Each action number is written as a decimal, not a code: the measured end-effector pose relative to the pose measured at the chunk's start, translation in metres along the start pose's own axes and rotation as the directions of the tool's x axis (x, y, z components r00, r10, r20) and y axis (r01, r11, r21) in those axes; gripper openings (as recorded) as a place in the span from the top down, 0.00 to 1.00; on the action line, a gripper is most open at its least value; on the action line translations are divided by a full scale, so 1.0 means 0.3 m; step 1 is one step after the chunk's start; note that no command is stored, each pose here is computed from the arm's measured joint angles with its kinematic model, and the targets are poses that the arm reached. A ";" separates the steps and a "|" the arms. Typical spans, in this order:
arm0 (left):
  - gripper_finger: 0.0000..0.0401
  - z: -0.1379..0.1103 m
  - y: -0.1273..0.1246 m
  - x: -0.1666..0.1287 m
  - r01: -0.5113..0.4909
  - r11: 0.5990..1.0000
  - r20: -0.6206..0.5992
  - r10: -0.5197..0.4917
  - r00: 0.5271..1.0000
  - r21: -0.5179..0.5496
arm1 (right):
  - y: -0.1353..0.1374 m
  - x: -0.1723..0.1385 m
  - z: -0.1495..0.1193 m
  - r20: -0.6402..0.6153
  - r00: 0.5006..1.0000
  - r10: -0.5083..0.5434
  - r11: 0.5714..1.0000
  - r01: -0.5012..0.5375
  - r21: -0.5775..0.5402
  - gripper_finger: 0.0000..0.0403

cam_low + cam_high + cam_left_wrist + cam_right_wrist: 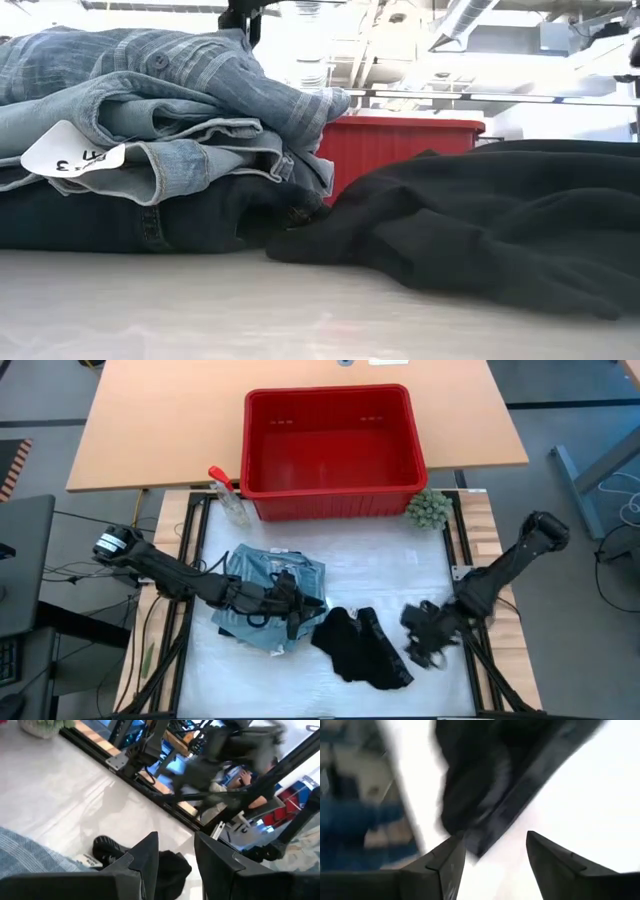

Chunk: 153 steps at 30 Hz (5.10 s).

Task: Fold Laundry from Bin
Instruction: Fold the black underwear

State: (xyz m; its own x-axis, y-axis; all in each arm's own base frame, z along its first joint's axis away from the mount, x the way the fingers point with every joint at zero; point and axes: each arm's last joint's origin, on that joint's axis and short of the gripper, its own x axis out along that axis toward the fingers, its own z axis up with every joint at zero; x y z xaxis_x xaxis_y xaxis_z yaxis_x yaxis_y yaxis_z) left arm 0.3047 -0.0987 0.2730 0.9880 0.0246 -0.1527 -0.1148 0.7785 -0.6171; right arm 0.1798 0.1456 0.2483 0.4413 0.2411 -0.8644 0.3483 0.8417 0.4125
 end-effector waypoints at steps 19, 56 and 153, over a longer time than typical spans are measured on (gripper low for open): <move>0.72 -0.002 -0.013 -0.004 -0.039 0.996 -0.008 0.040 0.999 0.076 | -0.353 0.220 0.169 0.307 0.946 -0.102 0.941 -0.008 0.338 0.41; 0.72 0.169 -0.123 -0.001 0.329 0.902 0.034 -0.352 0.935 0.279 | 0.179 -0.357 0.399 0.187 0.932 0.310 0.702 -0.092 -0.706 0.95; 1.00 0.166 -0.132 0.074 -0.411 0.824 0.139 0.389 0.911 0.390 | 0.152 -0.374 0.576 0.025 0.963 -0.270 0.807 0.240 -0.540 0.70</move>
State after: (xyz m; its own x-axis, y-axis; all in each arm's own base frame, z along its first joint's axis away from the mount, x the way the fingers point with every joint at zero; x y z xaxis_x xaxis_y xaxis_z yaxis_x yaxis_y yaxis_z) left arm 0.3363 -0.0976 0.3325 0.8698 0.4117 -0.2720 -0.4601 0.8759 -0.1452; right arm 0.2891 0.0733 0.4139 0.3511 -0.0071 -0.9363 -0.0599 0.9978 -0.0300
